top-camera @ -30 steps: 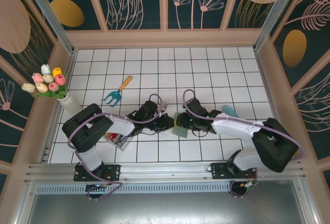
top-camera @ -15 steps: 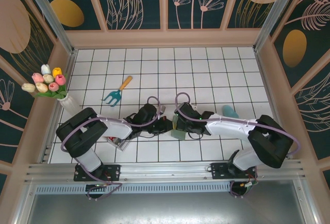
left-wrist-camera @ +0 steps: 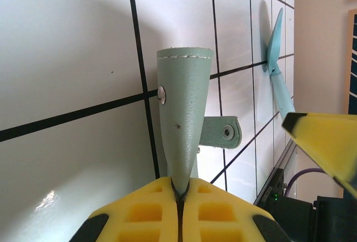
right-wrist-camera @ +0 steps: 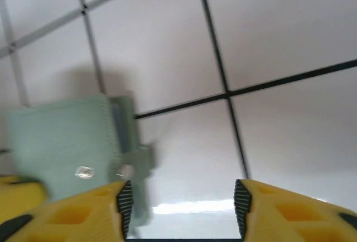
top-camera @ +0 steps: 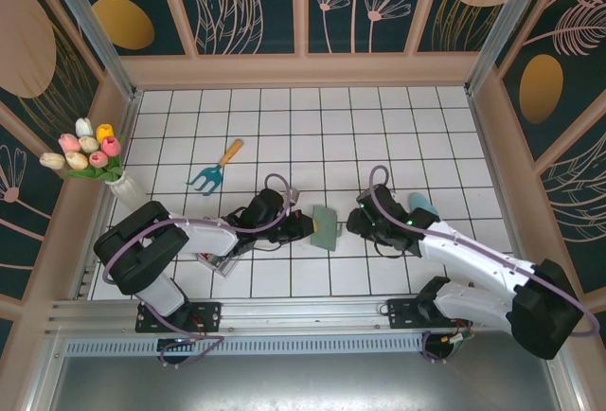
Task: Put the credit cards into the card holder
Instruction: Place the card holder at the bottom-center of the table, then open the card holder at the center of the table.
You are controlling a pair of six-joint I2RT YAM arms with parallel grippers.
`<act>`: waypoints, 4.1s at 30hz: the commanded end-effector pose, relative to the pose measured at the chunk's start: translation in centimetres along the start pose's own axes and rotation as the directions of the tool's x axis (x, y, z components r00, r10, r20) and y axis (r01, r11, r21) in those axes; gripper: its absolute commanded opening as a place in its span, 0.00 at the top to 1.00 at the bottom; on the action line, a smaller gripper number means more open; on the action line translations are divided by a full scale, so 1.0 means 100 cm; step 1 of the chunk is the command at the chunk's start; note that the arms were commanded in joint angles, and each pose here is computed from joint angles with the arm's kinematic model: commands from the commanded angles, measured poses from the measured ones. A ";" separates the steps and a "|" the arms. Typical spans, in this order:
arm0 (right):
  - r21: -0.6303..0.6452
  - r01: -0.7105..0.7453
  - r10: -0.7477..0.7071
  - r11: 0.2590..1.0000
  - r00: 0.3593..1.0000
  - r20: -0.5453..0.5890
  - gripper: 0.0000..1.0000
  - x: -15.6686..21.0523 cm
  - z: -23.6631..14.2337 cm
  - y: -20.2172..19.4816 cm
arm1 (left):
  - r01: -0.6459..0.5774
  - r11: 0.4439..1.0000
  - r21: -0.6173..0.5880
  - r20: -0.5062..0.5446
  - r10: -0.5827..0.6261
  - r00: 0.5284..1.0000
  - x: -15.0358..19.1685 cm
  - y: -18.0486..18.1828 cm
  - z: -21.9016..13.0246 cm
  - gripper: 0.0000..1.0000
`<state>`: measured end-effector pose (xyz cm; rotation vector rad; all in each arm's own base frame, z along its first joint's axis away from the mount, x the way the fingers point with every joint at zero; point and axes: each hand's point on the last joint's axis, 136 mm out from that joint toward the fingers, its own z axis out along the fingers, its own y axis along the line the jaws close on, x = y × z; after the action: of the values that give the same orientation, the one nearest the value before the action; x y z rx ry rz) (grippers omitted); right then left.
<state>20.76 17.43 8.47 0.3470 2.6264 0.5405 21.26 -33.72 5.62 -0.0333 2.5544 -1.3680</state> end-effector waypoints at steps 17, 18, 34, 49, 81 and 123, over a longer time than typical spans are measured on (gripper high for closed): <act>0.060 0.082 -0.073 0.995 0.989 -0.131 0.83 0.014 0.047 0.002 | -0.016 0.999 -0.038 0.013 0.016 1.000 -0.005 0.005 0.000 0.86; 0.050 0.082 -0.076 0.995 0.990 -0.122 0.88 0.012 0.045 0.003 | -0.015 0.998 -0.059 0.016 0.016 1.000 -0.005 0.009 0.000 0.78; -0.391 0.146 -0.168 0.909 0.986 -0.024 0.95 -0.010 -0.016 0.090 | -0.109 0.975 -0.195 0.055 0.122 0.991 -0.032 -0.005 -0.011 0.27; -0.435 0.125 -0.170 0.892 0.983 -0.067 0.94 -0.004 -0.013 0.098 | -0.099 0.966 -0.239 0.022 0.108 0.994 -0.027 0.009 -0.005 0.31; -0.408 0.091 -0.053 0.909 0.993 0.105 0.56 -0.055 -0.047 0.096 | -0.042 0.972 -0.232 0.075 0.061 0.995 -0.025 0.019 -0.011 1.00; 0.507 0.559 -0.454 0.656 0.829 -0.327 0.28 0.091 0.102 -0.022 | 0.336 0.801 -0.496 0.717 0.158 0.679 -0.062 0.048 -0.260 0.32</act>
<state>20.92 28.93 1.04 -0.2414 2.7031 0.0217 22.96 -14.24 17.37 -0.6107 2.1563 -0.6130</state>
